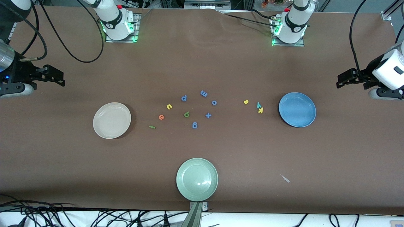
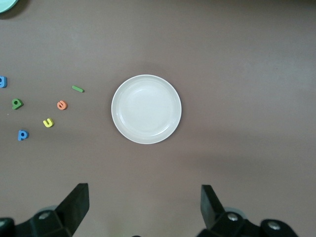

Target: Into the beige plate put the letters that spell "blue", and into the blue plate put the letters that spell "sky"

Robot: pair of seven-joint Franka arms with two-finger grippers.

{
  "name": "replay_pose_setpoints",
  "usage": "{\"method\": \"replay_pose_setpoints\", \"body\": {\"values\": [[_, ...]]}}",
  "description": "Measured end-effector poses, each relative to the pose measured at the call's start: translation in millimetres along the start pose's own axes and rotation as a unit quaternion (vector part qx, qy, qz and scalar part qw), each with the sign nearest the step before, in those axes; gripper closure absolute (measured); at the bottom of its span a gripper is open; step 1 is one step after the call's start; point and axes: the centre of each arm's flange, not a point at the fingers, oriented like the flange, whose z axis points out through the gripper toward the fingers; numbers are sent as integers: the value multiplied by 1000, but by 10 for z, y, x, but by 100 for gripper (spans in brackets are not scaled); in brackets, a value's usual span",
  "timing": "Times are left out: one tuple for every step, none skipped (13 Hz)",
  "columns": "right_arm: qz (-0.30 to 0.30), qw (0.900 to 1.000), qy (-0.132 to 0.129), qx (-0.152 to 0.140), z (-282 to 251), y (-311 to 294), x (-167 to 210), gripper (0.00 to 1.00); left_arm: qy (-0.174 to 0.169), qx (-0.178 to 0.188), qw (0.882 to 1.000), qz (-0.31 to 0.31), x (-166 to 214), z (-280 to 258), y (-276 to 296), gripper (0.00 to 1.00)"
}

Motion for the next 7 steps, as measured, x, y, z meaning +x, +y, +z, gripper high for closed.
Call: {"method": "replay_pose_setpoints", "body": {"values": [[-1, 1000, -1, 4, 9, -21, 2, 0, 0, 0, 1000, 0, 2, 4, -3, 0], [-3, 1000, -3, 9, 25, -51, 6, 0, -1, 0, 1000, 0, 3, 6, -5, 0], [-6, 1000, -5, 10, 48, -85, 12, 0, -1, 0, 1000, -1, 7, 12, -7, 0], [-8, 1000, -8, 10, 77, -129, 21, 0, -2, 0, 1000, -1, 14, 26, -10, 0], [-9, 1000, -11, 10, 108, -183, 34, 0, -4, 0, 1000, -1, 23, 42, -13, 0], [-6, 1000, -14, 10, 143, -251, 49, 0, -5, 0, 1000, -1, 31, 57, -14, 0], [-6, 1000, -18, 9, 180, -328, 67, 0, -6, 0, 1000, -1, 37, 68, -14, 0]]}}
